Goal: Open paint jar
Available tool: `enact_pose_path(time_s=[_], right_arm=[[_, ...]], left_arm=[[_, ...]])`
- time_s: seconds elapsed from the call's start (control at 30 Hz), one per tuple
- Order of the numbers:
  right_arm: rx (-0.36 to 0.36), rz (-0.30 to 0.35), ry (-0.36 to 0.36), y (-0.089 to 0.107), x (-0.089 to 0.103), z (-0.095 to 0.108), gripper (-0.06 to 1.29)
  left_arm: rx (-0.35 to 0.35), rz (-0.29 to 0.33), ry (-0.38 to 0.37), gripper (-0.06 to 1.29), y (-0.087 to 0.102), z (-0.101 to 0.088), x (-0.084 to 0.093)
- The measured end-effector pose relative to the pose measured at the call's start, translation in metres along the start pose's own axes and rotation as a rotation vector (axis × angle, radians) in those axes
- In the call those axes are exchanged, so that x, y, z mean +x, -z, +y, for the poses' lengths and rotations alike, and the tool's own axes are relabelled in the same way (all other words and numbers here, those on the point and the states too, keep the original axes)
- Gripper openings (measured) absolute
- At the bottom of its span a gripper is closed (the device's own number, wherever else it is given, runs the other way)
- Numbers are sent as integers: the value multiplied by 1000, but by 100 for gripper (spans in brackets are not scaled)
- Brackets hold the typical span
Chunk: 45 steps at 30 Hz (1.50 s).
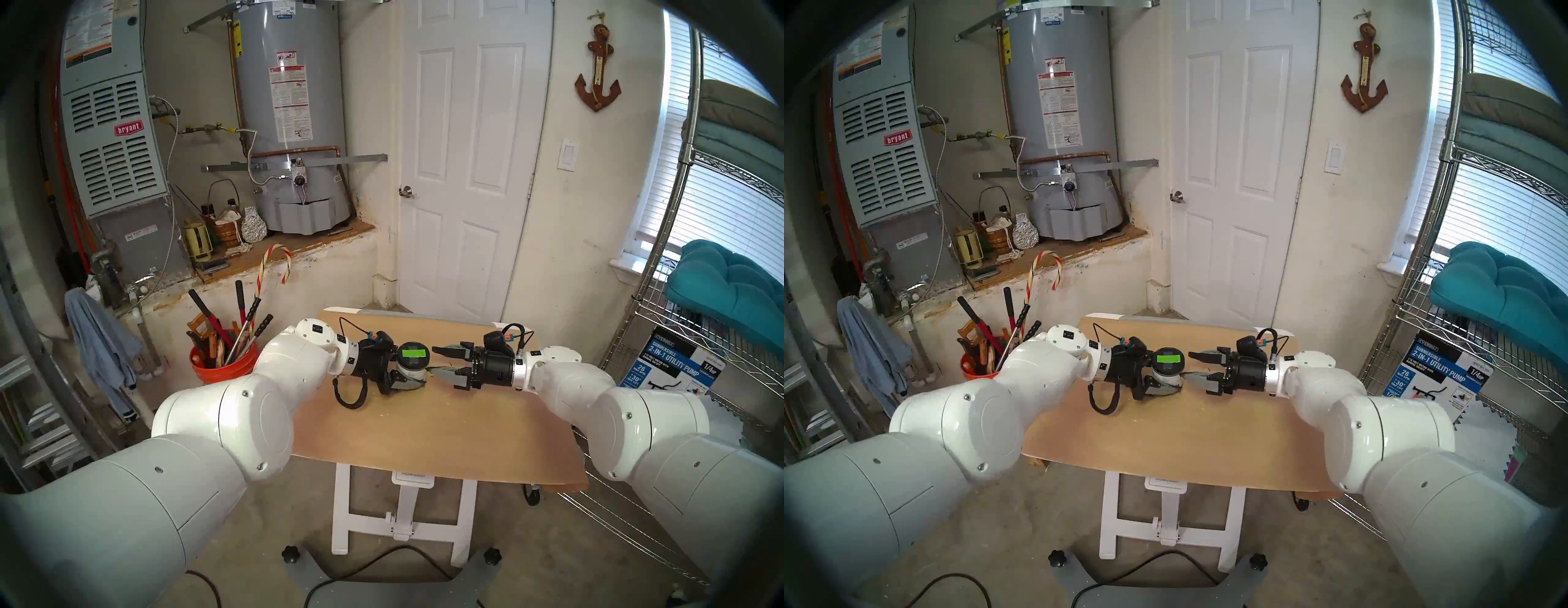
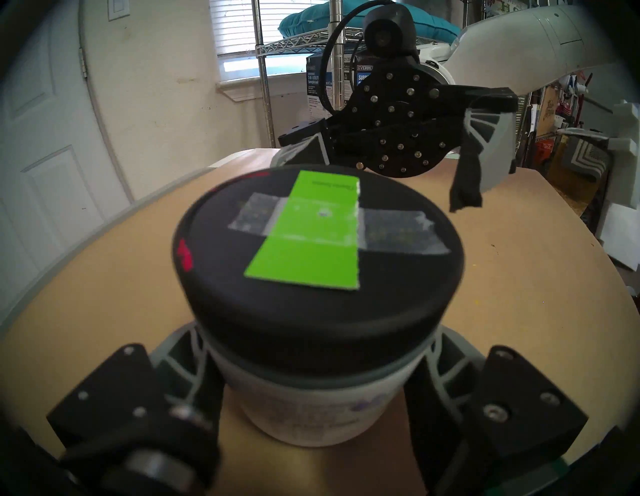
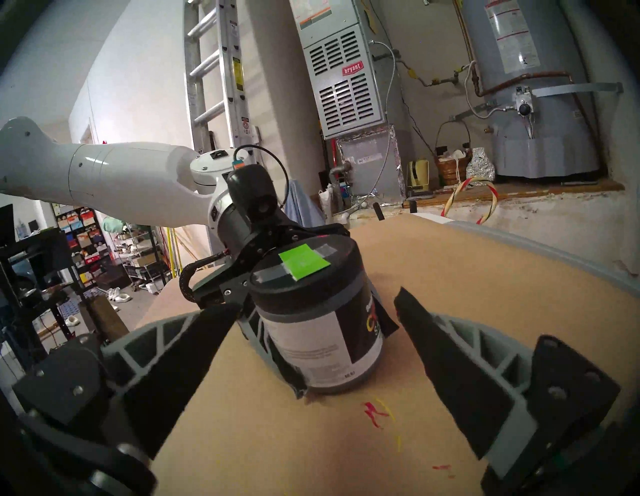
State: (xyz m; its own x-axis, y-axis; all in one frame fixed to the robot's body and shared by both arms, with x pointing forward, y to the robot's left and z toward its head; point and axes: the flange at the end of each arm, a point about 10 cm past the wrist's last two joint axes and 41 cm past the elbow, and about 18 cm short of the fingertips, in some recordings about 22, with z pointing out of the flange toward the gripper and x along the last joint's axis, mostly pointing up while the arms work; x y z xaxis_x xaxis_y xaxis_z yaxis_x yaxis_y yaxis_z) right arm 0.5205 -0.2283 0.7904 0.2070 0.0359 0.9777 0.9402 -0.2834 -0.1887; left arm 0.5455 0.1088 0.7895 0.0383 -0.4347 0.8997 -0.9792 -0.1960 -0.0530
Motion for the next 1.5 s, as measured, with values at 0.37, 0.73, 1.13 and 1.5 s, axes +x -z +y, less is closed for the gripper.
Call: enact_pose_path(time_s=[0.37,0.73,1.13,1.5], right_arm=[[-17,37,65,-12,2,0,127],[-61,60,98,-18,-2,0,127],[-97,81,126,-24,-4,1,127],[-127,91,160,-30,-7,1,127]], left_arm=[[7,-2,-3,76,-1,-1,1],[17,-4,-5,76,-2,-2,1],[34,-9,-7,76,0,-4,1],[45,-15,-7,76,4,-7,0]])
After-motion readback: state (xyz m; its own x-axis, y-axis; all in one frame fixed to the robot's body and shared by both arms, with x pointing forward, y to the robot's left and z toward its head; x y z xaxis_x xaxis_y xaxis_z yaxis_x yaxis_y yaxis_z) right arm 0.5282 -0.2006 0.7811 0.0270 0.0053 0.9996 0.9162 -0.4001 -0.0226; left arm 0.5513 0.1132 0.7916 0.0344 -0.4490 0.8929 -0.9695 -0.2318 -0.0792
